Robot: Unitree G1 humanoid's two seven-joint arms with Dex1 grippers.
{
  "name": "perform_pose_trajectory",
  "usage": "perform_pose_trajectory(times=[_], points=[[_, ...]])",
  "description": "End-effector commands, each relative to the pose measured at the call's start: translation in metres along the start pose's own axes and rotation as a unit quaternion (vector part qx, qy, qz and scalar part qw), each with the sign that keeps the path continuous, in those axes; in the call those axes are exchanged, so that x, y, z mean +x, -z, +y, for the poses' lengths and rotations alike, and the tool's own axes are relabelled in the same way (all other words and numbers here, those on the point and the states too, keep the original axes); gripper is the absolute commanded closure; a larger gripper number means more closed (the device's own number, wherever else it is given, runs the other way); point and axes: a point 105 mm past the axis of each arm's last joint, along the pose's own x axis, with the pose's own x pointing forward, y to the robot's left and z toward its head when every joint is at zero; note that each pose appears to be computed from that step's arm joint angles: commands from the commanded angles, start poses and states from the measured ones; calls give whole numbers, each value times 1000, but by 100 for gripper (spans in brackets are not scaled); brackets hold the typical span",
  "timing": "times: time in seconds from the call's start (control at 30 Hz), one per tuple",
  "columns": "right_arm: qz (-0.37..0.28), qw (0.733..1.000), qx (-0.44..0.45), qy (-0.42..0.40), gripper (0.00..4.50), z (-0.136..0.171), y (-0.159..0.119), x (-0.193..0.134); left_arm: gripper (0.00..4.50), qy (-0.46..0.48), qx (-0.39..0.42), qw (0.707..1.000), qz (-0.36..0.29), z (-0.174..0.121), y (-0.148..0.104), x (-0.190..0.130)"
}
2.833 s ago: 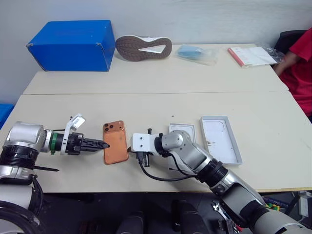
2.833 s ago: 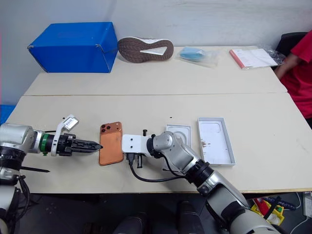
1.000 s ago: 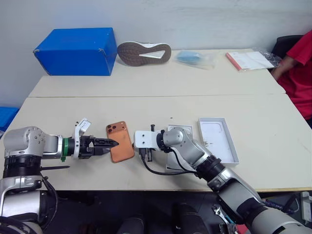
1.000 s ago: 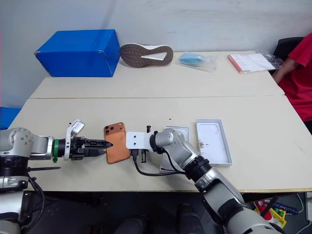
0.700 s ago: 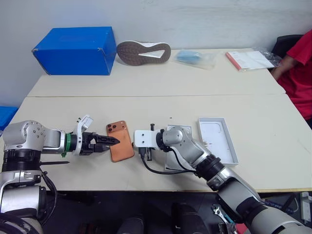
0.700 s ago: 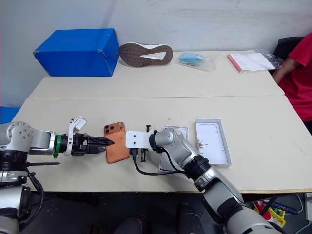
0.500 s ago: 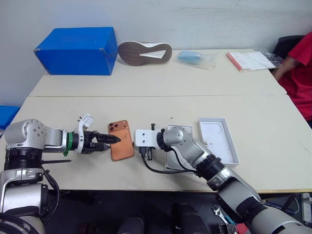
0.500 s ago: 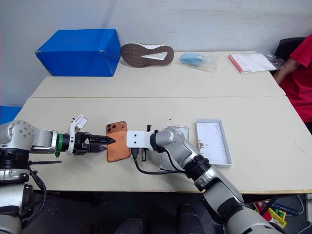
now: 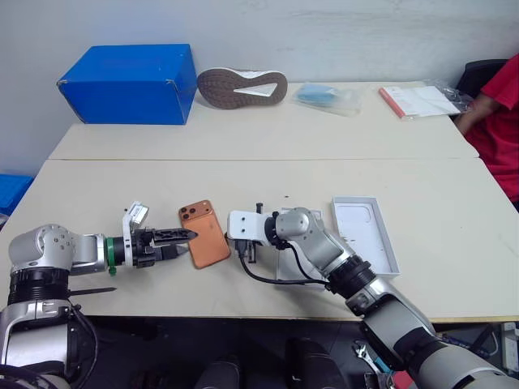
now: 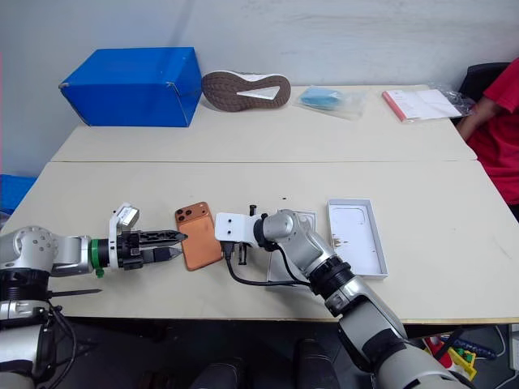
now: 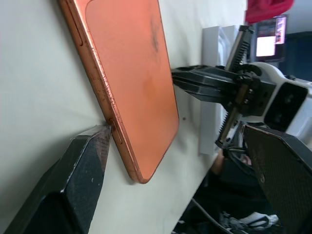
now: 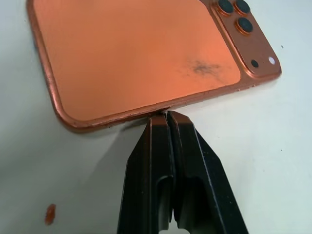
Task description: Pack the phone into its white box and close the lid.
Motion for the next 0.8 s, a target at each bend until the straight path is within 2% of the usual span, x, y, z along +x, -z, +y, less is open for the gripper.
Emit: perform_pose_trajectory(times=[0.03,0.2,0.33,0.57,0.8], points=[[-22,999,-17,-21,447,11,-15,7,0,68,-15,997,28,-11,12,18],[-22,999,-18,-23,447,13,-15,7,0,74,-13,997,21,-12,10,15],[-21,999,-18,-23,447,13,-15,7,0,-45,-1,999,14,21,9,9],[-20,999,-21,-20,447,10,-15,6,0,-51,21,998,21,-6,1,-20],[-28,999,-31,-24,447,10,-22,8,0,-122,27,991,46,5,7,-36]])
